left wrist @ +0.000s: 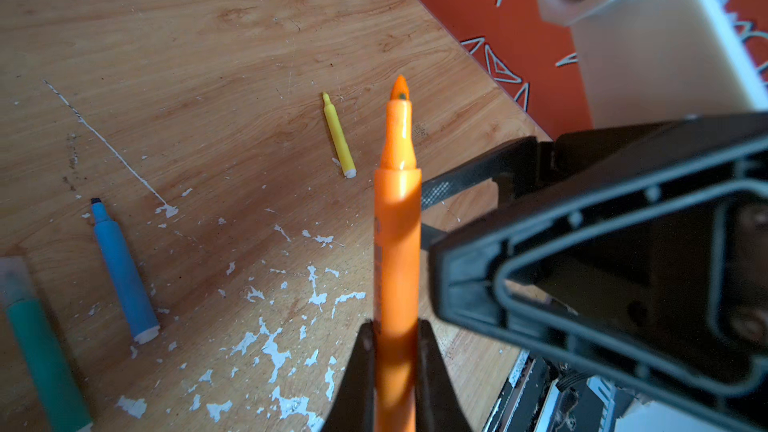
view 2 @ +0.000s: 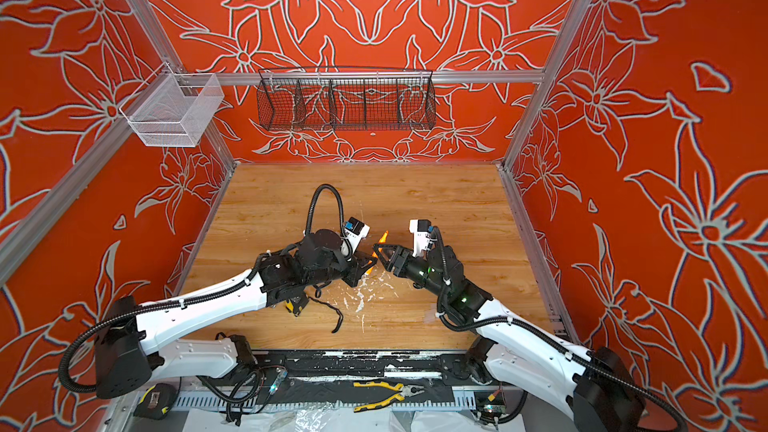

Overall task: Insert the pens into the pen caps
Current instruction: 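Lift the orange highlighter upright with the left gripper toward the right gripper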

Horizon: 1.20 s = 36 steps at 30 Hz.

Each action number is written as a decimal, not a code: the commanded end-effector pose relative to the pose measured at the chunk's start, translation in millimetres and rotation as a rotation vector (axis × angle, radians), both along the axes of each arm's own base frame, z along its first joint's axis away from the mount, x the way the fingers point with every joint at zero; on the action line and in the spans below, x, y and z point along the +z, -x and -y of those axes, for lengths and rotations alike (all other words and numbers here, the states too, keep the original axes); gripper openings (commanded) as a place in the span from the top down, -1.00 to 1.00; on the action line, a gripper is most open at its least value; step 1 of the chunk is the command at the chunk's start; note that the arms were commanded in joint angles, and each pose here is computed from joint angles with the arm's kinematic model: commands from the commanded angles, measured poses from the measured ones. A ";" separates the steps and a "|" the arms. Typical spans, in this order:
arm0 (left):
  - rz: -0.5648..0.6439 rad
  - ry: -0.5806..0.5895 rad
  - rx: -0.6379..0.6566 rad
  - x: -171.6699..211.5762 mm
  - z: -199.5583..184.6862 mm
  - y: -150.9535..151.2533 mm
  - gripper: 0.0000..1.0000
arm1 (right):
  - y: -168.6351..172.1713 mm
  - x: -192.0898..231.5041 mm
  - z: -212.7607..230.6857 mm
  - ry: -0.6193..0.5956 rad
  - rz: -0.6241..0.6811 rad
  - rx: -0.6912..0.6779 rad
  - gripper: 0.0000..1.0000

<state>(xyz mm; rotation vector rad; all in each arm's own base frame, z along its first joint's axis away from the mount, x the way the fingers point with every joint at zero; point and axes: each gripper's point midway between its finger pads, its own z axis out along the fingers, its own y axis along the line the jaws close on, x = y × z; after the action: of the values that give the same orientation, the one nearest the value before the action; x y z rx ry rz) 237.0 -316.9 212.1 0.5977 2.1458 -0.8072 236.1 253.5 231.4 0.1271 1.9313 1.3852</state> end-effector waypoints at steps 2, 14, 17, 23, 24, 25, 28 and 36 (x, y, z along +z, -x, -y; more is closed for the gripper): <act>0.023 0.018 -0.022 6.0 -2.2 6.6 1.00 | -3.5 22.0 -12.0 -0.037 0.047 -0.003 0.09; 0.038 0.011 -0.032 3.0 -7.6 11.0 0.79 | 0.0 20.0 -31.5 0.023 0.047 0.009 0.73; 0.049 0.002 -0.030 1.7 -8.5 9.8 0.45 | 4.3 17.3 -37.1 0.032 0.051 0.013 0.77; 0.072 -0.027 0.017 -1.8 -9.8 -2.6 0.27 | 10.1 17.3 -47.8 0.036 0.053 0.032 0.81; 0.075 -0.032 0.021 -0.8 -9.2 -4.4 0.27 | 11.2 17.5 -49.6 0.035 0.054 0.036 0.82; 0.078 -0.037 0.025 -1.1 -9.0 -5.8 0.29 | 11.7 17.2 -50.7 0.037 0.057 0.036 0.83; 0.092 -0.037 0.037 3.5 -9.1 -9.4 0.47 | 12.2 14.8 -52.7 0.047 0.058 0.033 0.82; 0.106 -0.037 0.084 8.8 -14.7 -14.9 1.00 | 10.4 14.7 -45.1 0.099 0.070 0.004 0.38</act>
<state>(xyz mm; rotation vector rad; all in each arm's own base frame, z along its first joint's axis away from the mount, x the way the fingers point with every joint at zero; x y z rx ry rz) 239.5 -300.6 196.0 0.6137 2.1491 -0.6822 228.3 299.7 238.0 0.0457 1.9392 1.3053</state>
